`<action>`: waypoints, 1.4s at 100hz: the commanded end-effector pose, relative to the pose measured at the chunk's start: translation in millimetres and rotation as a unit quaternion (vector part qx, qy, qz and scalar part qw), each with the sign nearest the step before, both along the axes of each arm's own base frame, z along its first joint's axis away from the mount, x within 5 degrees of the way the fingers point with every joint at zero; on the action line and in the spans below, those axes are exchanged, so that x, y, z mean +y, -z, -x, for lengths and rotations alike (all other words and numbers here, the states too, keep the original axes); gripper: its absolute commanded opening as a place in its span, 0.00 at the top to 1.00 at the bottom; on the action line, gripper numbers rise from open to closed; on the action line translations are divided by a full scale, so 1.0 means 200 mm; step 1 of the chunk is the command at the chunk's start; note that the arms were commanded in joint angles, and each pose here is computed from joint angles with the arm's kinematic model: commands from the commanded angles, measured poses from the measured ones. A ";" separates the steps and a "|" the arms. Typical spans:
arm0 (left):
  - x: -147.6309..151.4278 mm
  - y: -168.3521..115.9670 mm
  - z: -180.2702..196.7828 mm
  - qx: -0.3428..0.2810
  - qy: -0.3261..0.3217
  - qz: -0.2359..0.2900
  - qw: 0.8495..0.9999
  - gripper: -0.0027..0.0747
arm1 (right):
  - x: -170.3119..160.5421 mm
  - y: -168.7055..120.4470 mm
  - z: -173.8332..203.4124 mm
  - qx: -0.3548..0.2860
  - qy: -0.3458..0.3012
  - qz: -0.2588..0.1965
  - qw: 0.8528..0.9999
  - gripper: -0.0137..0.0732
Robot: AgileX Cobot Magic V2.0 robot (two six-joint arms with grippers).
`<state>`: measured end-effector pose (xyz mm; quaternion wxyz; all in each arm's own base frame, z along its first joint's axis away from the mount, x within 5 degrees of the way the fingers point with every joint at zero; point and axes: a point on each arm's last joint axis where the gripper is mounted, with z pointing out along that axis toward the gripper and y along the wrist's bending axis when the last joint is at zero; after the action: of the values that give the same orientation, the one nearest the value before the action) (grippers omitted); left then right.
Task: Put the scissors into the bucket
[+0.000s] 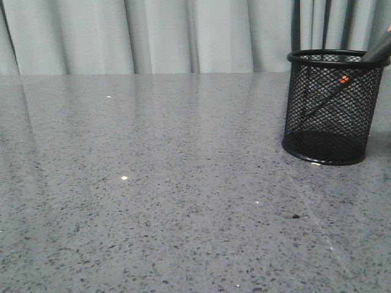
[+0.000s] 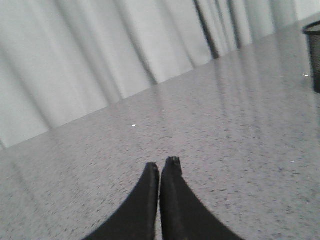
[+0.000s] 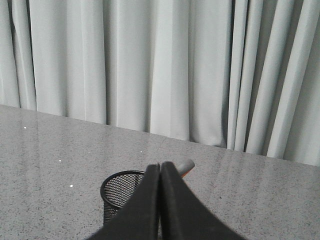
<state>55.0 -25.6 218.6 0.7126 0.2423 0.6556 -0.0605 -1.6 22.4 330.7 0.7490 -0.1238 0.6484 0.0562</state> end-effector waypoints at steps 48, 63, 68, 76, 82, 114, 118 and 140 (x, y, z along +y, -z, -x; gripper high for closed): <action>0.10 0.21 0.00 0.135 -0.172 0.075 0.973 0.99 | -0.01 -0.06 0.00 -0.033 0.012 -0.013 0.999 0.90; 0.10 0.22 0.01 0.143 -0.174 0.081 0.971 0.99 | -0.01 -0.05 0.00 -0.031 0.011 -0.012 0.999 0.90; 0.10 0.22 0.01 0.143 -0.174 0.081 0.971 0.99 | -0.01 -0.05 0.00 -0.030 0.011 -0.012 0.999 0.90; 0.10 0.22 0.01 0.143 -0.174 0.081 0.971 0.99 | -0.01 -0.05 0.00 -0.029 0.010 -0.012 0.999 0.90; 0.10 0.22 0.01 0.142 -0.174 0.081 0.971 0.99 | -0.01 -0.05 0.00 -0.029 0.010 -0.012 0.999 0.90; 0.10 0.22 0.01 0.142 -0.174 0.081 0.971 0.99 | -0.01 -0.05 0.00 -0.029 0.010 -0.012 0.999 0.90; 0.10 0.22 0.01 0.142 -0.174 0.081 0.971 0.99 | -0.01 -0.05 0.00 -0.029 0.010 -0.012 0.999 0.90; 0.10 0.22 0.01 0.142 -0.174 0.081 0.971 0.99 | -0.01 -0.05 0.00 -0.029 0.010 -0.012 0.999 0.90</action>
<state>53.4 -5.1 183.3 0.6161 0.0638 0.7850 -0.0133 -1.7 22.8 330.1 0.7467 -0.1253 0.6507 0.0580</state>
